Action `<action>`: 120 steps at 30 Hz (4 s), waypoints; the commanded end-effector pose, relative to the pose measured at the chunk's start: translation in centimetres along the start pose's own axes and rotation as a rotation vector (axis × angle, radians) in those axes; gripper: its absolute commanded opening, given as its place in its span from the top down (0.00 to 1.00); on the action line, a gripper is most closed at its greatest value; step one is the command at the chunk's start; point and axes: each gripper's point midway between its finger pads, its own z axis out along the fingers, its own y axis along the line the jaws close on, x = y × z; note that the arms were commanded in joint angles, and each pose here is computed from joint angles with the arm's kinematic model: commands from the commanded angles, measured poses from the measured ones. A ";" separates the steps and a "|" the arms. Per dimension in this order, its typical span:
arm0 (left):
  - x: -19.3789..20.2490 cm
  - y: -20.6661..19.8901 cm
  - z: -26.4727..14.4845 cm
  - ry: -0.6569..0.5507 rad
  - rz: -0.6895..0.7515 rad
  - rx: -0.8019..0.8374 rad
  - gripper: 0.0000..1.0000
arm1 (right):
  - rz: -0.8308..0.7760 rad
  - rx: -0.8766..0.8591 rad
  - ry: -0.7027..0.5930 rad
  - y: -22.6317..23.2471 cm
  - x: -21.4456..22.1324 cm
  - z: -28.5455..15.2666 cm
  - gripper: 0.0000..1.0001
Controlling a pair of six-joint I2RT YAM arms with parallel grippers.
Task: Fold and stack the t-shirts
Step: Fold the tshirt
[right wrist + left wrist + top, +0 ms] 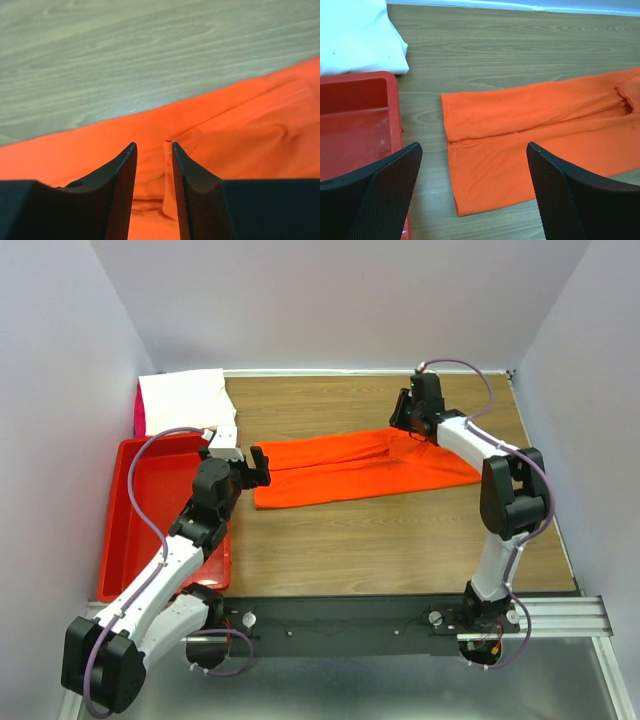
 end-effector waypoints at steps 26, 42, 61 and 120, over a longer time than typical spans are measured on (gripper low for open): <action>-2.1 -0.7 0.0 -0.054 -0.010 0.023 0.09 | -0.107 0.088 0.184 -0.3 6.6 5.2 0.62; -2.0 -0.7 0.0 -0.050 -0.007 0.026 0.09 | -0.102 0.086 0.215 -0.5 7.9 5.5 0.88; -1.7 -0.8 0.2 -0.038 -0.003 0.028 0.09 | -0.091 -0.088 0.221 3.1 6.9 3.7 0.98; 23.8 -14.1 -14.3 1.136 -0.146 0.568 0.42 | 0.447 -0.398 0.334 -5.7 7.0 7.6 0.49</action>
